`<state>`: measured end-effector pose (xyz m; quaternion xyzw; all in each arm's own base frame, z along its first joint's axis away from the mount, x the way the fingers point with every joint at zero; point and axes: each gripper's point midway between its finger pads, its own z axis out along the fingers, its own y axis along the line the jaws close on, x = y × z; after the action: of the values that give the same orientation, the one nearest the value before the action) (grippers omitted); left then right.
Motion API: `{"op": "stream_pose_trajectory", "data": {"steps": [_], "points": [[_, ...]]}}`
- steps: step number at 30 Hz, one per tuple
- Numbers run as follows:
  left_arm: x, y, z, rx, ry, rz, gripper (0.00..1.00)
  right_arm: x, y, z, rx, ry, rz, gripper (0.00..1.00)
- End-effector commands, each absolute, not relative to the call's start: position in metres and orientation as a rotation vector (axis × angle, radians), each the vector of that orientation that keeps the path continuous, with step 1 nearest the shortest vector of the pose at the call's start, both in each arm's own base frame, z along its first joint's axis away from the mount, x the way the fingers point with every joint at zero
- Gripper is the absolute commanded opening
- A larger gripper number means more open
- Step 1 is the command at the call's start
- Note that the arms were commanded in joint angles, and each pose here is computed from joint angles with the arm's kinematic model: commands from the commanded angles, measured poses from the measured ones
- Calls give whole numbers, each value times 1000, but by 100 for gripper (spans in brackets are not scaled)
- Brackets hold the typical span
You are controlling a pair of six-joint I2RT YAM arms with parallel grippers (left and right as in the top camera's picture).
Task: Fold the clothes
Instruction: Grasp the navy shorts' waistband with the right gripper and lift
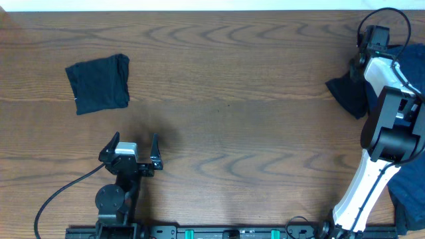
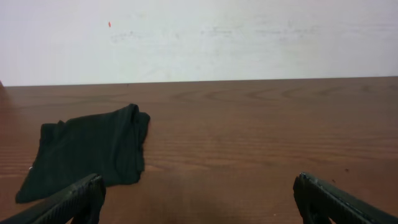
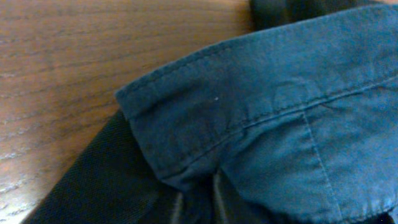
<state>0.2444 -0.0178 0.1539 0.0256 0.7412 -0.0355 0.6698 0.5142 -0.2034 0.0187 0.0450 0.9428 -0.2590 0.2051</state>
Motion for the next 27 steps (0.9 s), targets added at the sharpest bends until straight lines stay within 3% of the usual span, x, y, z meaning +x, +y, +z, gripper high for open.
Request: {"op": "stream_pose_trajectory", "data": {"steps": [1, 5, 15, 21, 27], "points": [[243, -22, 139, 81, 1713, -90, 98, 518, -212, 35, 150, 2587, -784, 8], [243, -22, 139, 81, 1713, -90, 98, 524, -211, 64, 180, 2521, -779, 1], [243, -22, 139, 81, 1713, -90, 98, 526, -170, 143, 95, 2433, -596, 1], [243, -22, 139, 81, 1713, -90, 98, 522, -100, 182, 35, 2402, -355, 1], [243, -22, 139, 81, 1713, -90, 98, 510, 9, 177, -96, 2466, -56, 1]]}}
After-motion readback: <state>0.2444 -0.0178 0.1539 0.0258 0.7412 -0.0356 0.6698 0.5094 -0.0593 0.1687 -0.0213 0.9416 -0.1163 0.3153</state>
